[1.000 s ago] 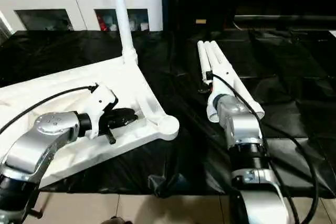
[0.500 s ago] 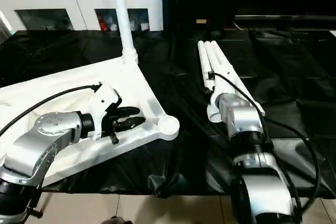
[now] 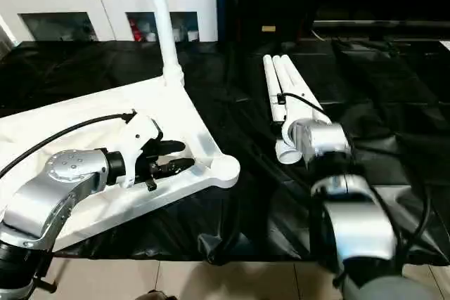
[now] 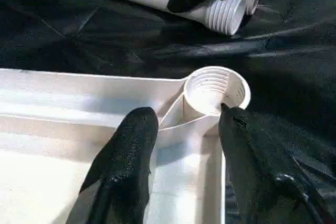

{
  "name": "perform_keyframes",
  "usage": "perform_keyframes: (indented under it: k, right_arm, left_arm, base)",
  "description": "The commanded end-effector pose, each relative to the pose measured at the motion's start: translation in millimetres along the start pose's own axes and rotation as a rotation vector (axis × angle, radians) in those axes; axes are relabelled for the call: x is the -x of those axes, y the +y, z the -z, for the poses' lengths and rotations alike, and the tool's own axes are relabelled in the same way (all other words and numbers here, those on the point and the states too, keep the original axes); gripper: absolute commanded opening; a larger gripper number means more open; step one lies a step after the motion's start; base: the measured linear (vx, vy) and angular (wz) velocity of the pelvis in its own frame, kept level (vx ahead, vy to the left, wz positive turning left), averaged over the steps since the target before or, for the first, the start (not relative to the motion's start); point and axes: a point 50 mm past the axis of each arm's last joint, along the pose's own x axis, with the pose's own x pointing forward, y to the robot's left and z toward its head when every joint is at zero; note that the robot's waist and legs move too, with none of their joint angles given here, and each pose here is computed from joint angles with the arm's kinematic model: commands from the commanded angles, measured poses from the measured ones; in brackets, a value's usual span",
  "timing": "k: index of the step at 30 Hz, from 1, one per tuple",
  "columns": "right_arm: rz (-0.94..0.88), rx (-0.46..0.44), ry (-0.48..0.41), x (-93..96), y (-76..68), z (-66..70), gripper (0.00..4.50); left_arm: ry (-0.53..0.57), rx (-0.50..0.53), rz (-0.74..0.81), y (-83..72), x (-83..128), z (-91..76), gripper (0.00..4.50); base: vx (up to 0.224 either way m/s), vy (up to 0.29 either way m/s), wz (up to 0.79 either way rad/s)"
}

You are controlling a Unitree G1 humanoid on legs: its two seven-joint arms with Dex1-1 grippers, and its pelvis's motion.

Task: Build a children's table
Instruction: Pick table leg

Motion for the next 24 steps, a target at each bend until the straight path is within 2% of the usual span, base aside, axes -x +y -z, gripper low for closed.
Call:
perform_keyframes:
  k: [1,5,13,24]
  right_arm:
    - [-0.006,0.010,0.048,-1.3,-2.4,3.8,2.10]
    - [-0.023,0.030,0.085,-2.3,-2.8,7.4,1.88]
    - [-0.073,-0.018,0.133,-4.6,-3.0,17.3,1.85]
    - [-0.081,-0.025,0.141,-4.0,-8.6,18.6,1.85]
  left_arm:
    - [0.007,-0.034,0.019,-2.0,1.3,-4.8,2.40]
    - [0.009,-0.036,0.028,-3.1,1.0,-4.7,2.40]
    - [0.022,-0.038,0.045,-3.3,1.4,-3.5,2.40]
    - [0.028,-0.040,0.045,-1.7,2.8,-3.3,2.40]
  base:
    - [0.000,0.000,0.00]
    - [0.000,0.000,0.00]
    - [0.000,0.000,0.00]
    - [0.000,0.000,0.00]
